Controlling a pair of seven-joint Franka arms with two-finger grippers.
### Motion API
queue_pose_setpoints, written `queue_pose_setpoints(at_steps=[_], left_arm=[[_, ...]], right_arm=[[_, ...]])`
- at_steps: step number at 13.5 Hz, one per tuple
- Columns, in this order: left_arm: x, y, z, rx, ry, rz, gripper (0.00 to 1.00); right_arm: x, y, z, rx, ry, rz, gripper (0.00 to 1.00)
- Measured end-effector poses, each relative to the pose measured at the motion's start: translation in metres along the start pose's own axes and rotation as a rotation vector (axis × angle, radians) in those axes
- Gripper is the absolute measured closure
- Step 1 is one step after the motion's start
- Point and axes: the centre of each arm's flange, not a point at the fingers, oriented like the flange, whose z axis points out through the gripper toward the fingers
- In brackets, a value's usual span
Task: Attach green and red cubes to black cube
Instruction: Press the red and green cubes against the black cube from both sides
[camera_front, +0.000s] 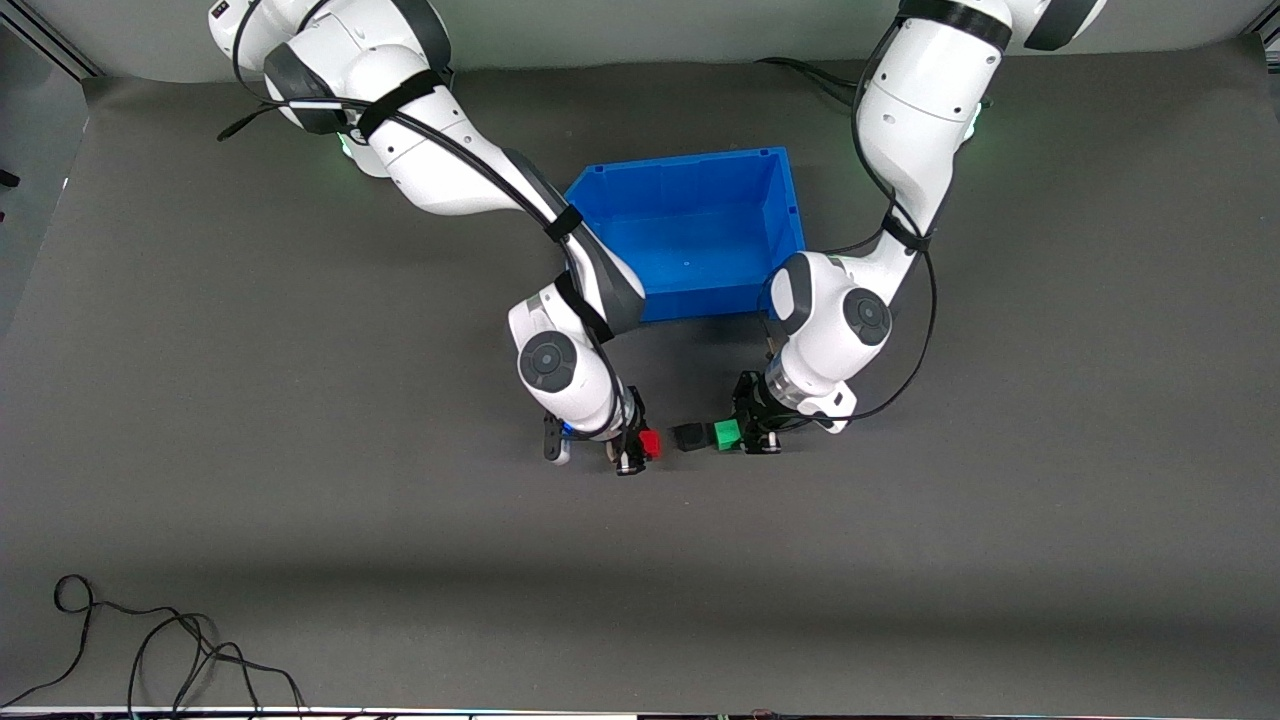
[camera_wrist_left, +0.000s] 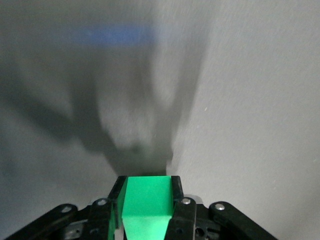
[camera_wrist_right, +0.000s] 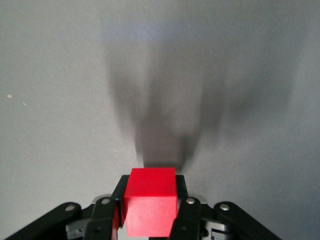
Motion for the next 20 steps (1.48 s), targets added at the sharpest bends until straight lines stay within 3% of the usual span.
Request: queue_pose_setpoints(at_steps=[15, 18, 19, 20], left_arm=[[-0.028, -0.013, 0.018, 0.013, -0.020, -0.005, 0.63], [-0.028, -0.013, 0.019, 0.010, -0.020, -0.006, 0.63], [-0.027, -0.013, 0.020, 0.010, -0.020, -0.006, 0.55], [-0.027, -0.013, 0.020, 0.008, -0.019, -0.007, 0.43]], right_arm=[[-0.004, 0.002, 0.005, 0.008, 0.005, 0.007, 0.60], [-0.005, 0.001, 0.003, 0.011, 0.003, 0.005, 0.34], [-0.006, 0.000, 0.002, 0.015, 0.002, 0.001, 0.23], [-0.006, -0.002, 0.000, 0.019, 0.001, -0.010, 0.22]])
